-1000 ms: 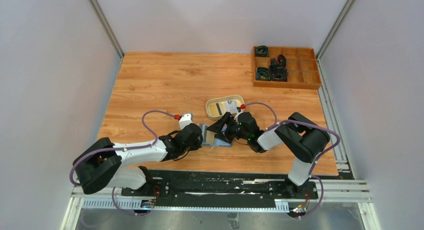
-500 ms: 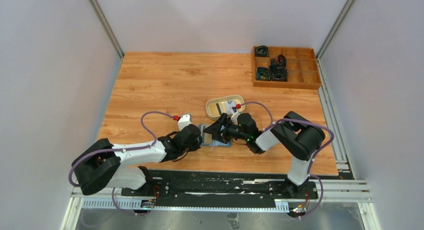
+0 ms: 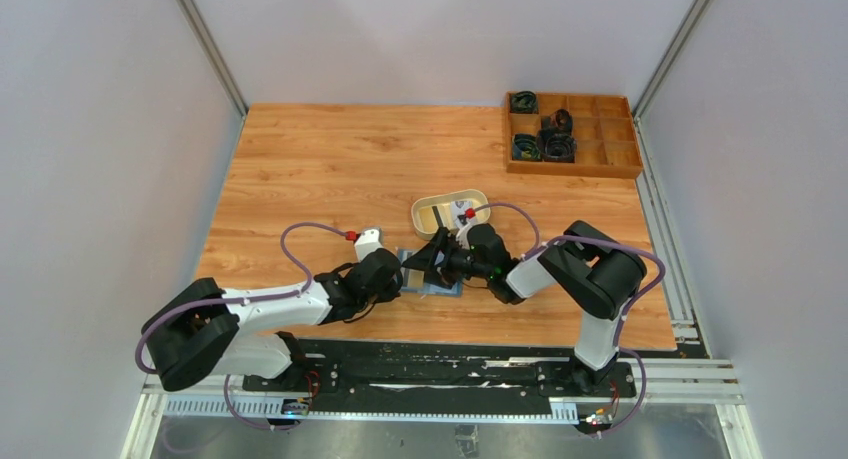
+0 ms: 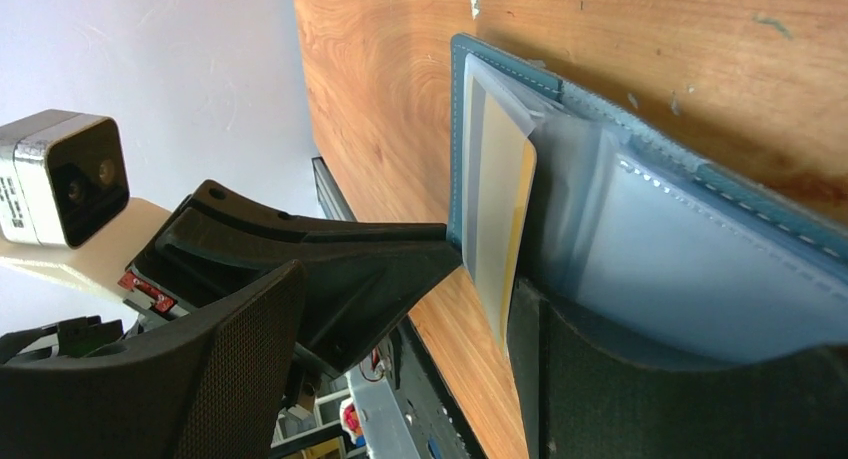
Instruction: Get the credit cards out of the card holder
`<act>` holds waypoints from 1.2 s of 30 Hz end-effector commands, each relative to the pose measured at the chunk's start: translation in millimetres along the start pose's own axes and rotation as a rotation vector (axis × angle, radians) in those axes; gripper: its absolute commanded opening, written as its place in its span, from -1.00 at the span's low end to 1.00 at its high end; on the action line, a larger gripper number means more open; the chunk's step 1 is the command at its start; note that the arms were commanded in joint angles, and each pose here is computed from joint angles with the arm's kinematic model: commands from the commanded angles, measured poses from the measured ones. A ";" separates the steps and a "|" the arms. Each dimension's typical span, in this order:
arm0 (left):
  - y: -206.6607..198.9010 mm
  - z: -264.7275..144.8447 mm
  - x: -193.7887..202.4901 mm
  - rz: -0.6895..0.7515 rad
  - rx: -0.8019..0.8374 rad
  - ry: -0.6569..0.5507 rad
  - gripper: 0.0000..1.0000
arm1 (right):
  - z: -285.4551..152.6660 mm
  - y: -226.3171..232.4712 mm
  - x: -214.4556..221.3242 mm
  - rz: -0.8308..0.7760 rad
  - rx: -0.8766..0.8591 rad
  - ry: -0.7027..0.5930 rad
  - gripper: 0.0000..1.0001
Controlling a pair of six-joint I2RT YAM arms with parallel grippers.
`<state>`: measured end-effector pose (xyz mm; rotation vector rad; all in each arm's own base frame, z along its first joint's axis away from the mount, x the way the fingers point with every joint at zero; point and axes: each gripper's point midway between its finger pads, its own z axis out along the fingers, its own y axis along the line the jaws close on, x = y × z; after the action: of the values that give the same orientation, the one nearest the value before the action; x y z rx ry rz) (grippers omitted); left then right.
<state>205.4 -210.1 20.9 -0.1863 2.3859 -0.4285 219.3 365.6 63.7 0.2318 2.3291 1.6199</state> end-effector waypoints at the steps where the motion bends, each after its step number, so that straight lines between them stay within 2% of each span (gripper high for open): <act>1: -3.7 -0.7 -4.7 -0.023 0.017 -0.021 -1.00 | 10.6 3.0 6.7 0.010 0.027 0.033 0.49; 10: -3.2 -3.7 -9.4 -0.022 0.012 -0.035 -1.00 | 13.2 8.7 7.6 0.023 0.030 0.048 0.49; 21: 0.3 -4.8 -8.6 -0.021 0.002 -0.035 -1.00 | -7.6 18.6 6.6 0.014 -0.013 0.046 0.47; 36: 0.6 -3.4 -8.8 -0.017 -0.010 -0.031 -1.00 | -28.2 2.9 1.9 0.035 -0.005 0.015 0.45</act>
<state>205.7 -207.1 25.5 -0.1968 2.3738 -0.4240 210.2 347.7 69.0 0.2701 2.3715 1.6120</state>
